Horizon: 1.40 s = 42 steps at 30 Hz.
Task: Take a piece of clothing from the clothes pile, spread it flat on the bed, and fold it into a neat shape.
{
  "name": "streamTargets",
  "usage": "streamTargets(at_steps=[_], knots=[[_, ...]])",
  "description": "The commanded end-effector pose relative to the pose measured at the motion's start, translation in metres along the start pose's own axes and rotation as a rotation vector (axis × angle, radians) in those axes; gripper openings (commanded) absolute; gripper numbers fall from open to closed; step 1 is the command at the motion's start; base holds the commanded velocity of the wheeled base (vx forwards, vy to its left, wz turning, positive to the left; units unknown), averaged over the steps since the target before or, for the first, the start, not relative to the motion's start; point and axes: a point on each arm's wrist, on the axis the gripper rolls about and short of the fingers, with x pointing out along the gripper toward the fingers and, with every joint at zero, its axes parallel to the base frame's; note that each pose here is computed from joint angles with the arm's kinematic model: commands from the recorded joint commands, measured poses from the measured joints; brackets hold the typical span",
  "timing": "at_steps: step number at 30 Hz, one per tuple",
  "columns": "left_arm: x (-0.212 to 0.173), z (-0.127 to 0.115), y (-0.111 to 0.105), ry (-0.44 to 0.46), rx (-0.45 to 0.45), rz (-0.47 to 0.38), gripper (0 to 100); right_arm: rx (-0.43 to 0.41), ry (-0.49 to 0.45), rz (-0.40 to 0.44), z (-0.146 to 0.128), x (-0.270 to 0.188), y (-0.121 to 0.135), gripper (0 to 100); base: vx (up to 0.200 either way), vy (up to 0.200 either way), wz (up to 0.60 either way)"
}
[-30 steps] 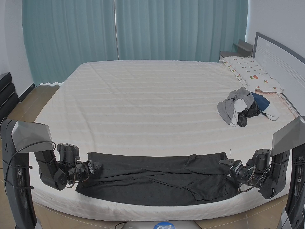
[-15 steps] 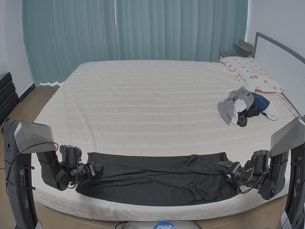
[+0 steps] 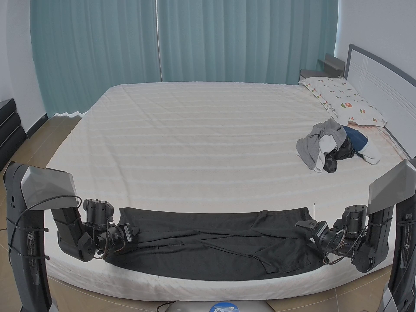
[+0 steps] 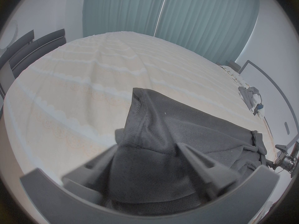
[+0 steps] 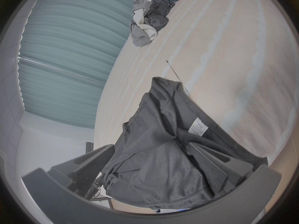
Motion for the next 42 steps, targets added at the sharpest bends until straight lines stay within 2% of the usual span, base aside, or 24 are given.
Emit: streamTargets(at_steps=[1,10,17,28,38,42], knots=[[0.0,0.001,0.001,-0.003,-0.004,0.003,0,-0.003,-0.006,0.011,0.0,0.0,0.001,100,0.0,0.0,0.0],[-0.009,0.015,0.007,-0.052,-0.027,0.005,0,-0.003,-0.006,0.011,0.0,0.0,0.001,100,0.0,0.0,0.0],[-0.016,0.028,0.02,-0.084,-0.054,0.02,0,-0.003,-0.007,0.01,0.001,0.0,0.001,100,0.0,0.0,0.0],[-0.015,0.029,0.028,-0.084,-0.07,0.038,0,-0.001,-0.014,0.014,0.002,0.0,0.001,100,0.0,0.0,0.0],[-0.014,0.028,0.025,-0.087,-0.064,0.028,0,0.001,-0.015,0.013,0.003,0.0,0.001,100,0.0,0.0,0.0],[-0.014,0.028,0.024,-0.085,-0.065,0.027,0,0.01,-0.026,0.023,0.007,-0.001,0.002,100,-0.15,0.0,0.0]])
